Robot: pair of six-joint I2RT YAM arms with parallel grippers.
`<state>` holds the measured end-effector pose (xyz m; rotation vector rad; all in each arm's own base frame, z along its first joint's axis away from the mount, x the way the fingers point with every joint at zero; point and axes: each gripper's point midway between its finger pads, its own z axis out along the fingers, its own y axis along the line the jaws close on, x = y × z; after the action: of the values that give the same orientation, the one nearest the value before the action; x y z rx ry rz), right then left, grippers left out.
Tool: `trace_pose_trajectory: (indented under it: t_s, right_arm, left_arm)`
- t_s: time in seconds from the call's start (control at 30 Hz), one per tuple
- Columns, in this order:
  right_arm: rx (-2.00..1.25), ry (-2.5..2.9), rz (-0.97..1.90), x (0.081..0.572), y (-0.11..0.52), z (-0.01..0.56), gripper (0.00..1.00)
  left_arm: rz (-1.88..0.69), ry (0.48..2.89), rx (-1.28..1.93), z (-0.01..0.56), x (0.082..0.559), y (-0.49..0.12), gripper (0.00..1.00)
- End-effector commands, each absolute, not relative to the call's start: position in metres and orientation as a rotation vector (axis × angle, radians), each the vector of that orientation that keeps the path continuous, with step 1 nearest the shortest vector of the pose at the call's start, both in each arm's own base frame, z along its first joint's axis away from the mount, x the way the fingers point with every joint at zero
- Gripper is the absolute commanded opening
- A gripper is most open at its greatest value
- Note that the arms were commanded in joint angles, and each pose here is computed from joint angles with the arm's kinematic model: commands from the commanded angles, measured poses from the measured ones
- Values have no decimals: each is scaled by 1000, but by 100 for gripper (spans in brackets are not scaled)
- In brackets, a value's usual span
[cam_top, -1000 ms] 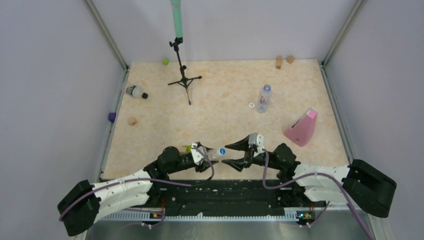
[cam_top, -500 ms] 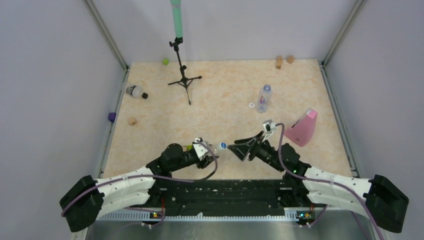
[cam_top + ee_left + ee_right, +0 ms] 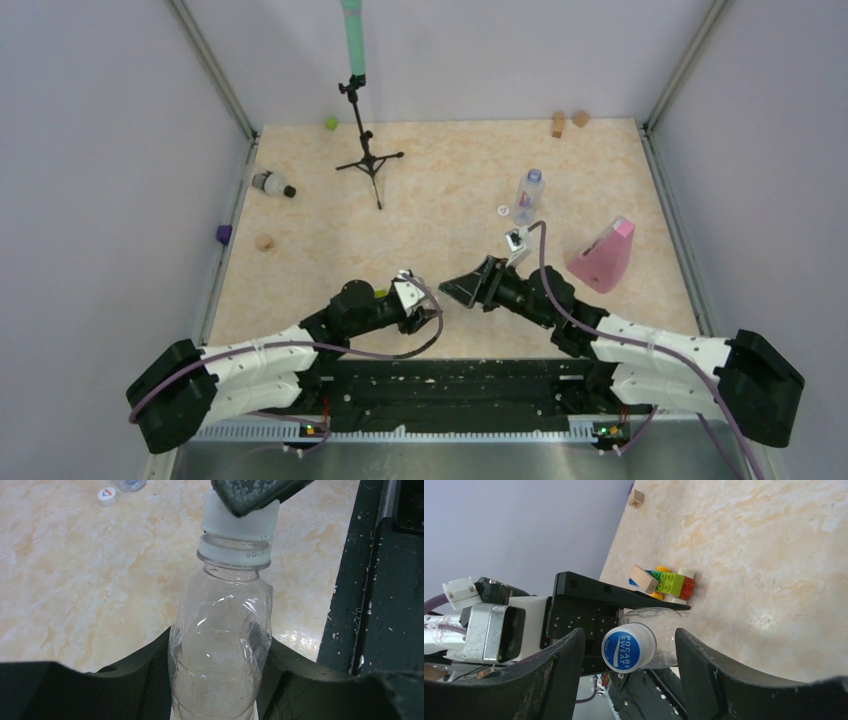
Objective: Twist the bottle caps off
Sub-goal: Unscrew the bottle cap from the plastic bottle.
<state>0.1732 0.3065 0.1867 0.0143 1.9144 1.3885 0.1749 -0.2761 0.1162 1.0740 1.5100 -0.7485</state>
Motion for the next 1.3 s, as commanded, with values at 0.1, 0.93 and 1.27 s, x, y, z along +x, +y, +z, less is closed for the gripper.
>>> trace_pose_trajectory:
  t_s: [0.1, 0.93, 1.27]
  right_arm:
    - [-10, 1932, 1394, 172, 316, 195, 60]
    - [-568, 1673, 1249, 156, 320, 198, 21]
    - [-1120, 1110, 1074, 125, 325, 209, 21]
  left_arm:
    - [-772, 1487, 1065, 128, 176, -283, 0]
    - [-835, 1423, 1100, 131, 164, -286, 0]
    - [-961, 1301, 1174, 145, 140, -295, 0]
